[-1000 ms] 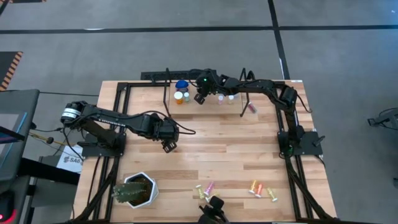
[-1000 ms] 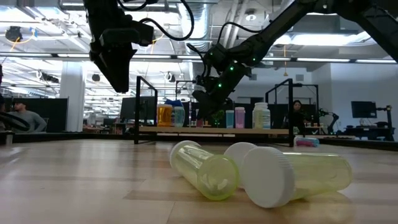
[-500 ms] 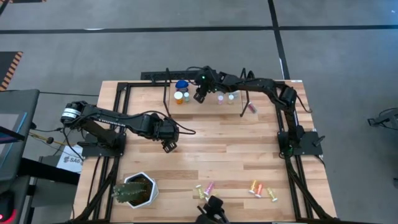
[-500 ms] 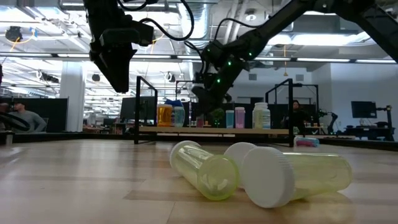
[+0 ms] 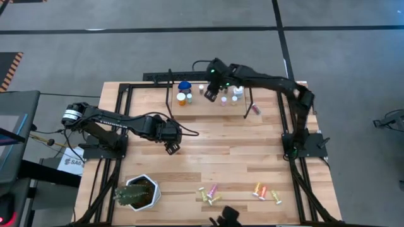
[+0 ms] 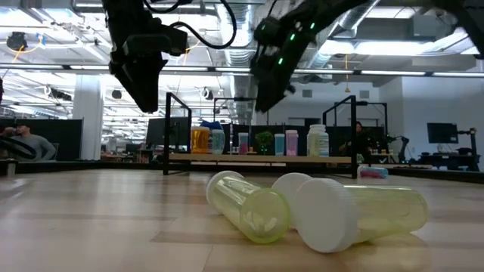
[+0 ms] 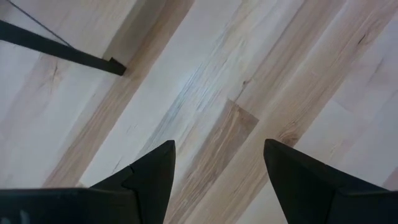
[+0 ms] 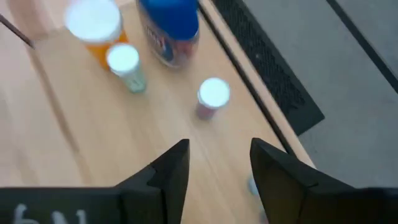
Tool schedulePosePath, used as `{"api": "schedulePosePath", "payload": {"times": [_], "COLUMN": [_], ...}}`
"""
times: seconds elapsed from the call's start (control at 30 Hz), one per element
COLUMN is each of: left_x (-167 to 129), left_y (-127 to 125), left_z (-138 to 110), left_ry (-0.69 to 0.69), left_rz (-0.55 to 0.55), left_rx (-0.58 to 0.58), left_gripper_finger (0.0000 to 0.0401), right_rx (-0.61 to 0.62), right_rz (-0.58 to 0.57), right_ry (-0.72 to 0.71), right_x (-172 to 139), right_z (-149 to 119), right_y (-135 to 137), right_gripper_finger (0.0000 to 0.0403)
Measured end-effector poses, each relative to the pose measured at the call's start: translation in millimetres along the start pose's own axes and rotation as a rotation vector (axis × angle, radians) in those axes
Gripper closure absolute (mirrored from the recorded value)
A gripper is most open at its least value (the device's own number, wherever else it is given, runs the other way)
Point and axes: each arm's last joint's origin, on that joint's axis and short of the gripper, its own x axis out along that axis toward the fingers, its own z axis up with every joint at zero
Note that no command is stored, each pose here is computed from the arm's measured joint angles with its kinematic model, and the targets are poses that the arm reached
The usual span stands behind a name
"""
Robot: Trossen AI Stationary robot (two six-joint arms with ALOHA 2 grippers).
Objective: Pick and place medicine bottles onto shelf by color
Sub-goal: Put the yellow pill bottle on the shelf
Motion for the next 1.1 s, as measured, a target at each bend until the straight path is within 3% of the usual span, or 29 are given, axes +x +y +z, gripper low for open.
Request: {"api": "schedulePosePath", "payload": {"times": [0.27, 0.53, 0.67, 0.8, 1.0, 1.1], "left_x": [0.3, 6.3, 8.5, 6.4, 3.6, 1.1], "left_y": [-2.1, 10.2, 20.4, 28.0, 24.6, 16.9], "left_z": [5.6, 21.4, 29.1, 33.8, 35.4, 30.4], "left_ry": [-0.047, -0.067, -0.047, -0.044, -0.077, -0.07], "left_rz": [-0.031, -0.077, -0.146, -0.212, -0.251, -0.263], "left_rx": [0.029, 0.074, 0.05, 0.037, 0.083, 0.116], "left_gripper_finger": [0.0169, 0.0169, 0.0169, 0.0169, 0.0169, 0.0169], "right_rx": [0.0, 0.028, 0.075, 0.045, 0.088, 0.014], "right_rz": [0.072, 0.208, 0.252, 0.277, 0.355, 0.4], "right_ry": [-0.017, 0.059, 0.143, 0.229, 0.208, 0.19], "right_x": [-104.1, -168.3, -186.8, -198.8, -193.9, -184.6], "right_z": [-16.3, -82.0, -118.2, -147.1, -156.3, -158.0], "right_y": [22.3, 68.0, 84.1, 97.6, 128.2, 152.3], "right_gripper_finger": [0.0244, 0.0255, 0.0255, 0.0253, 0.0254, 0.0257]}}
